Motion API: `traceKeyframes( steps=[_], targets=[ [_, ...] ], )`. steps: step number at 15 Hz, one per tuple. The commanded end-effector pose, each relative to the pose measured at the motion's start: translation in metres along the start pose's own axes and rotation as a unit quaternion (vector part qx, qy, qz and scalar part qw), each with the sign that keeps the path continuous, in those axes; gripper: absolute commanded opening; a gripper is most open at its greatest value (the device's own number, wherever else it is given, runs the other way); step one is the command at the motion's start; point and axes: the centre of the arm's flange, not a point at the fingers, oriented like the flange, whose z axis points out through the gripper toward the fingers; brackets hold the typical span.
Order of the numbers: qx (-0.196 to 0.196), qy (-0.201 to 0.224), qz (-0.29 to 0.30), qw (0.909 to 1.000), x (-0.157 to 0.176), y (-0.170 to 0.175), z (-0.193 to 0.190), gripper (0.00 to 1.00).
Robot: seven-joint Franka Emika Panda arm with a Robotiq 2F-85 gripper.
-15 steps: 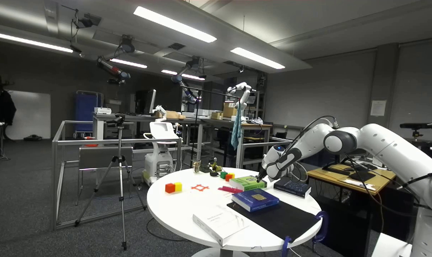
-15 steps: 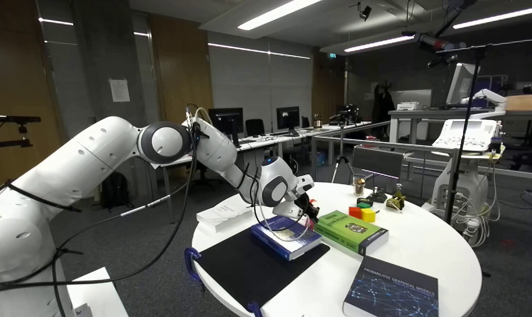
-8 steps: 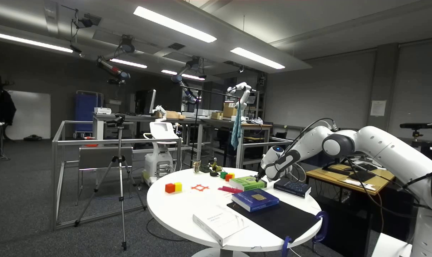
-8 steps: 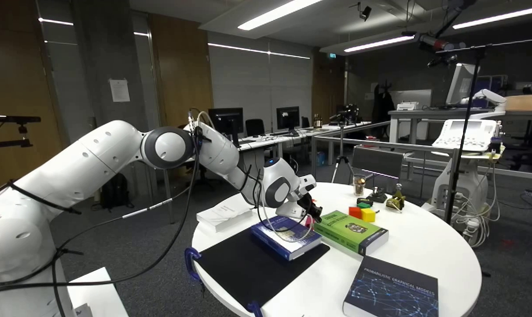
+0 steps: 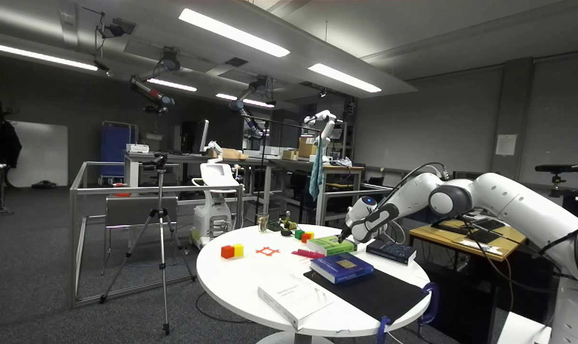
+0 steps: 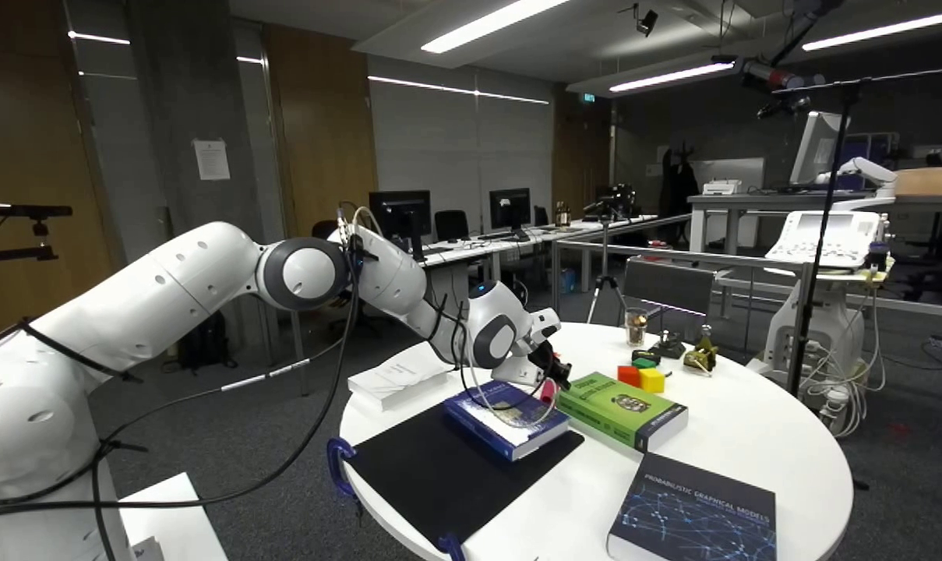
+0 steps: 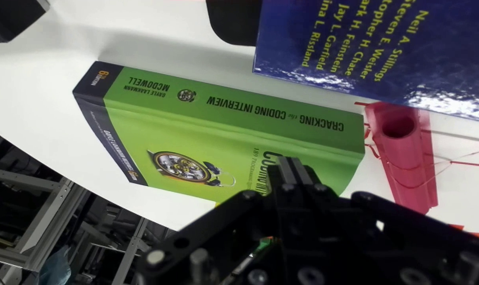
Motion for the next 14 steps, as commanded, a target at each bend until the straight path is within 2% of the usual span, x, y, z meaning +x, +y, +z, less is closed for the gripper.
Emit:
traceKeyframes(
  steps=[1, 14],
  targets=[
    [0.014, 0.004, -0.002, 0.9999, 0.011, -0.005, 0.012, 0.0],
    [0.059, -0.022, -0.004, 0.998, -0.012, -0.04, 0.04, 0.0]
  ],
)
